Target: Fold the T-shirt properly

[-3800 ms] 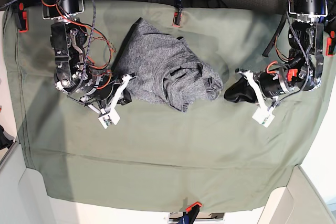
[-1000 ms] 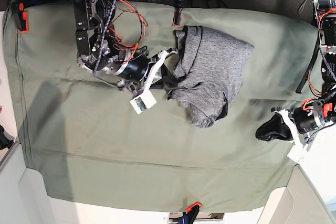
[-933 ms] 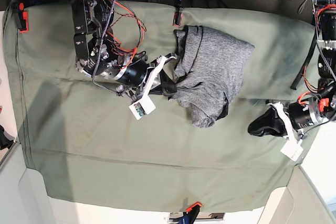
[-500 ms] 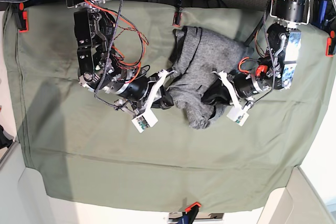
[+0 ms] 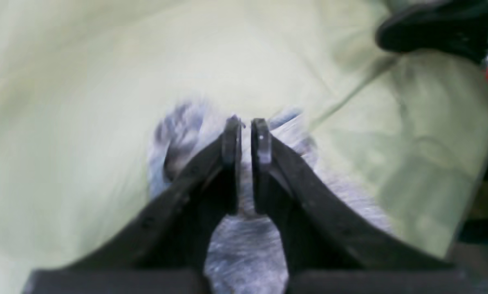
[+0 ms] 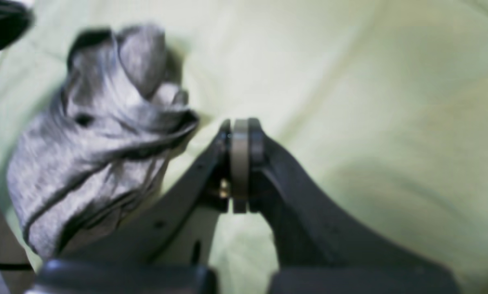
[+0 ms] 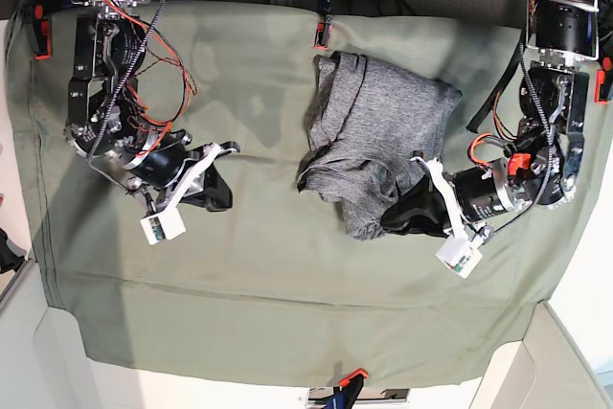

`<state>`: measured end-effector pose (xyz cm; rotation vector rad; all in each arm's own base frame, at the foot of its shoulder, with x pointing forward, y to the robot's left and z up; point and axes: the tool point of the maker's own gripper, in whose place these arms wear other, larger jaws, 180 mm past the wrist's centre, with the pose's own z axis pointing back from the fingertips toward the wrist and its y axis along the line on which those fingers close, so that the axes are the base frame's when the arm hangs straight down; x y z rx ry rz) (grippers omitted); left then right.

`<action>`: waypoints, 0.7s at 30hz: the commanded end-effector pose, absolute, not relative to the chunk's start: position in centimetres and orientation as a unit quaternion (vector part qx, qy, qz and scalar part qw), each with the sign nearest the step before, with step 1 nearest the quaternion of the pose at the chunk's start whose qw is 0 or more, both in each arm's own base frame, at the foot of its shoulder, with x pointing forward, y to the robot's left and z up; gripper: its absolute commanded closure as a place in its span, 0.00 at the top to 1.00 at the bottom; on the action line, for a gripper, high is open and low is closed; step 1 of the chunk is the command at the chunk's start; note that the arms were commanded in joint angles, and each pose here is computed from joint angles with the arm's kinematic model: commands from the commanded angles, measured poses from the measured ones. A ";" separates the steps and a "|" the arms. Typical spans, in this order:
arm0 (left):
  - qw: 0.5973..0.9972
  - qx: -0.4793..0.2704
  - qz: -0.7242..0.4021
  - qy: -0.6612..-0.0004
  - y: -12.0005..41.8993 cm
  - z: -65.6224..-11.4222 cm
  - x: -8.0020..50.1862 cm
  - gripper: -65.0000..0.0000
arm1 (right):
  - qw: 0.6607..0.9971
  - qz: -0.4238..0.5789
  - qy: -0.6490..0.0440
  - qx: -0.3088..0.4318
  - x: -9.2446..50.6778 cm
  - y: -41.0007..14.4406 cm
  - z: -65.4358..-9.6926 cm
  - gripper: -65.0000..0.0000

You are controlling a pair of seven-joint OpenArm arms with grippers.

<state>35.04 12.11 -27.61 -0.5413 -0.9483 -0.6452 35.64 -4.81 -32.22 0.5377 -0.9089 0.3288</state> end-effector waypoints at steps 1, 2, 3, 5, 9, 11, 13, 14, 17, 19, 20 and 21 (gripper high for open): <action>0.798 -0.248 -0.315 -0.450 12.5 -26.4 34.7 0.08 | 0.839 0.158 -0.454 0.257 36.4 -5.4 -30.5 0.00; 0.798 -0.248 -0.323 -0.444 12.5 -26.5 34.0 0.08 | 0.842 0.155 -0.449 0.254 36.3 -6.1 -30.6 0.00; 0.801 -0.247 -0.328 -0.436 12.6 -26.8 33.2 0.08 | 0.846 0.154 -0.444 0.251 36.1 -6.8 -30.8 0.00; 0.810 -0.241 -0.332 -0.418 13.1 -27.9 31.2 0.08 | 0.852 0.147 -0.438 0.247 35.4 -8.4 -31.3 0.00; 0.846 -0.222 -0.297 -0.384 16.2 -30.6 27.4 0.08 | 0.862 0.151 -0.422 0.236 32.6 -11.0 -32.4 0.00; 0.866 -0.211 -0.267 -0.366 18.4 -31.8 25.2 0.08 | 0.869 0.153 -0.410 0.232 30.7 -11.7 -32.9 0.00; 0.884 -0.196 -0.244 -0.347 20.3 -32.6 22.7 0.08 | 0.878 0.160 -0.391 0.227 28.5 -12.3 -33.6 0.00; 0.892 -0.189 -0.236 -0.337 21.1 -32.9 21.5 0.08 | 0.883 0.164 -0.380 0.222 27.3 -12.6 -34.1 0.00; 0.911 -0.173 -0.221 -0.302 22.7 -33.6 17.5 0.08 | 0.898 0.175 -0.343 0.214 23.8 -13.3 -35.7 0.00; 0.923 -0.170 -0.215 -0.269 23.3 -34.3 14.6 0.08 | 0.906 0.177 -0.318 0.216 21.4 -13.5 -36.5 0.00; 0.930 -0.170 -0.210 -0.249 23.6 -34.8 13.1 0.08 | 0.910 0.178 -0.304 0.217 20.2 -13.6 -37.0 0.00; 0.937 -0.168 -0.209 -0.225 23.8 -35.5 11.4 0.08 | 0.915 0.178 -0.288 0.218 19.0 -13.8 -37.6 0.00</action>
